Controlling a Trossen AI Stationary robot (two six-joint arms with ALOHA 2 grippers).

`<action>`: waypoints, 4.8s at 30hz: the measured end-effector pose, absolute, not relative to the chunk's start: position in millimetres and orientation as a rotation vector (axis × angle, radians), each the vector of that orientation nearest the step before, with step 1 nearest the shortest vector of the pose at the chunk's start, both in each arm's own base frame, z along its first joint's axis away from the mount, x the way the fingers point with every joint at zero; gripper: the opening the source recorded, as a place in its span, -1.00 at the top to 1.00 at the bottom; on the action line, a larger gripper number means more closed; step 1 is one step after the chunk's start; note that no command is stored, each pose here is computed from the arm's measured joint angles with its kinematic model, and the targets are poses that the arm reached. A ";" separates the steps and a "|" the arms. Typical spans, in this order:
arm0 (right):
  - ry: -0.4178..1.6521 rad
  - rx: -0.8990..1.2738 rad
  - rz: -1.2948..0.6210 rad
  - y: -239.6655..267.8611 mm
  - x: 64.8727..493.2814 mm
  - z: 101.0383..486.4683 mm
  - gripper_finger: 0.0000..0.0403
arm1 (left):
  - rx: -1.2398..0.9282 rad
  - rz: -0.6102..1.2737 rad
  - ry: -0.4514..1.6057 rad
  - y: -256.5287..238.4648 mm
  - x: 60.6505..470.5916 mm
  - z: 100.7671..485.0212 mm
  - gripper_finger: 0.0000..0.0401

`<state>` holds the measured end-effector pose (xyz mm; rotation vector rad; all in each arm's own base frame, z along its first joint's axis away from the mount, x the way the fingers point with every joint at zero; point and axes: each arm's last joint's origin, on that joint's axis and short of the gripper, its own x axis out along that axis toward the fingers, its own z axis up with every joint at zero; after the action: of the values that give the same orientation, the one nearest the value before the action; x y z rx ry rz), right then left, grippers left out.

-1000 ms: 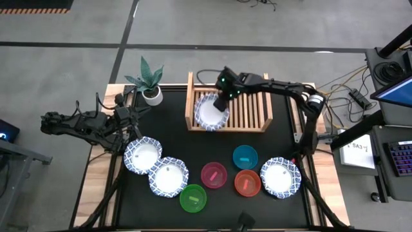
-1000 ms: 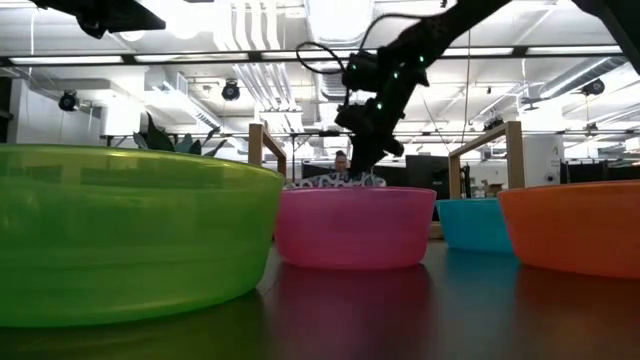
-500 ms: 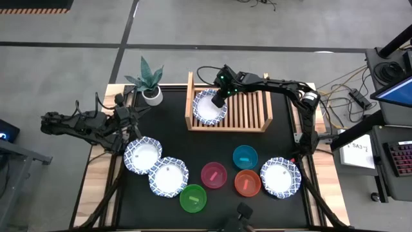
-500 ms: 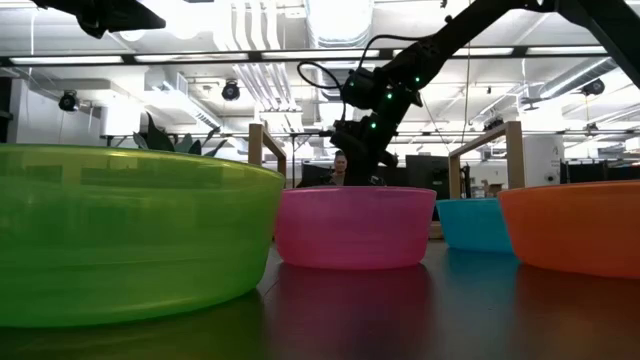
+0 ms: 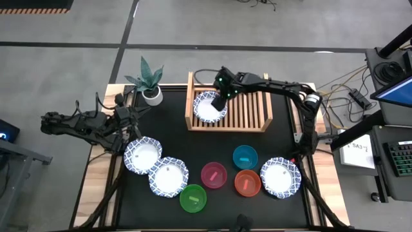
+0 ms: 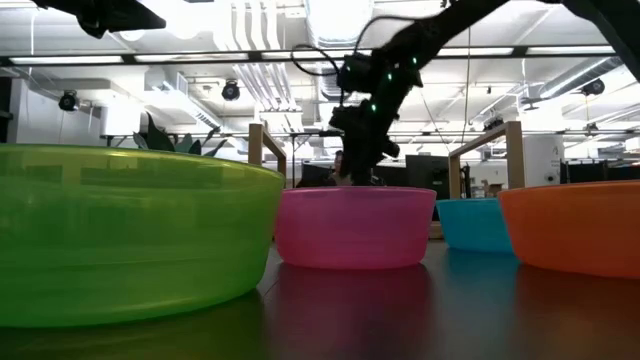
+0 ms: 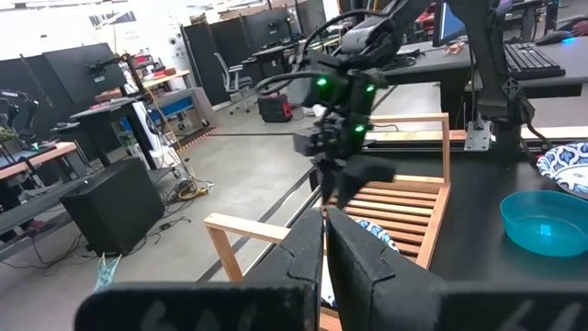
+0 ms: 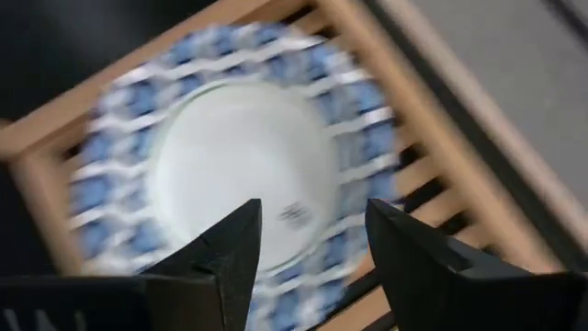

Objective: Place and stack bowls onto a shelf
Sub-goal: Put the blue bowl on the shelf

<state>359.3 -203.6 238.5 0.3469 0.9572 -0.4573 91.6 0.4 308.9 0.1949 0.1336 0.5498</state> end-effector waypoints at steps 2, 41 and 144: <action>0.981 0.335 -0.417 -187.5 363.8 245.1 0.07 | 0.195 0.550 0.134 0.4 91.8 308.9 1.00; 1.484 0.042 -0.009 -46.0 356.3 226.6 -0.03 | 0.199 0.549 0.141 -0.1 94.1 308.4 1.00; 1.496 0.165 -0.362 -245.2 287.0 207.2 0.86 | 0.187 0.549 0.165 -0.5 95.9 305.4 1.00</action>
<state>287.0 -245.2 207.2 0.1650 1.4962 -0.3615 95.9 -0.5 305.4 0.1868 0.1649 0.5486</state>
